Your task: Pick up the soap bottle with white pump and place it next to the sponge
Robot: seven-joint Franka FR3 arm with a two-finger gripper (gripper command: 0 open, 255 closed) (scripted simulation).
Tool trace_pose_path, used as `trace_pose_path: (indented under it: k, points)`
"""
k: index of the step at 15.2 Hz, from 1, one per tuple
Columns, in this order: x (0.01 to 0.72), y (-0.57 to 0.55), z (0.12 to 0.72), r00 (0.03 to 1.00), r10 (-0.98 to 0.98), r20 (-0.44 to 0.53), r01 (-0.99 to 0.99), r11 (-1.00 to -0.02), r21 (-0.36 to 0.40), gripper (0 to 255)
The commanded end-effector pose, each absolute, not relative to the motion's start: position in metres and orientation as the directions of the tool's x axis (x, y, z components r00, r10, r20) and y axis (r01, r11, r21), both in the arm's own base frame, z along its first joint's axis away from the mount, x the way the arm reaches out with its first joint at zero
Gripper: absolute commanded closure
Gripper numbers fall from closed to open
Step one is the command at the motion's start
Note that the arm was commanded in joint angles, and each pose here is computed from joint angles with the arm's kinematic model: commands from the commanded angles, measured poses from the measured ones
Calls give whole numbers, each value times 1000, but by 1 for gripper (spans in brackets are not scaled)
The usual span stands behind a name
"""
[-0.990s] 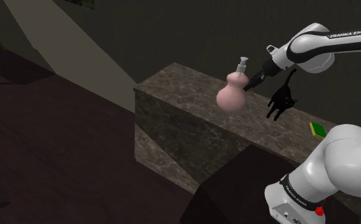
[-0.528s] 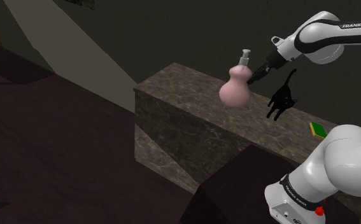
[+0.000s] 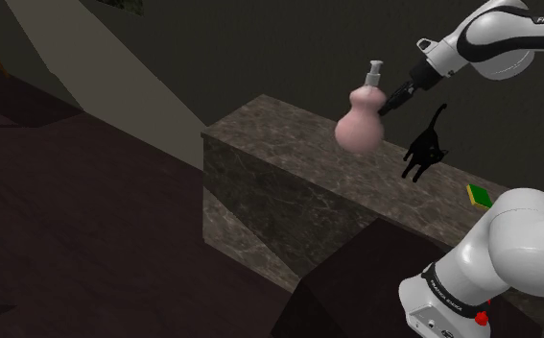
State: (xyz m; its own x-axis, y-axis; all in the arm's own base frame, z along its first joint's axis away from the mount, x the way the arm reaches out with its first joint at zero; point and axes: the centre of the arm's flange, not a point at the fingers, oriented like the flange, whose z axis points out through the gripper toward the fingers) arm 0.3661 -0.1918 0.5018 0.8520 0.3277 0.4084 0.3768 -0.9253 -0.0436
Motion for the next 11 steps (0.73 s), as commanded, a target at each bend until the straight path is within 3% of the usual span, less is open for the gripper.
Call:
trace_pose_path:
  k: [1,11]
  points:
    - [366,-192,512,852,327,409,377,-925,-43,255]
    - [366,-192,565,852,327,409,377,-925,-43,255]
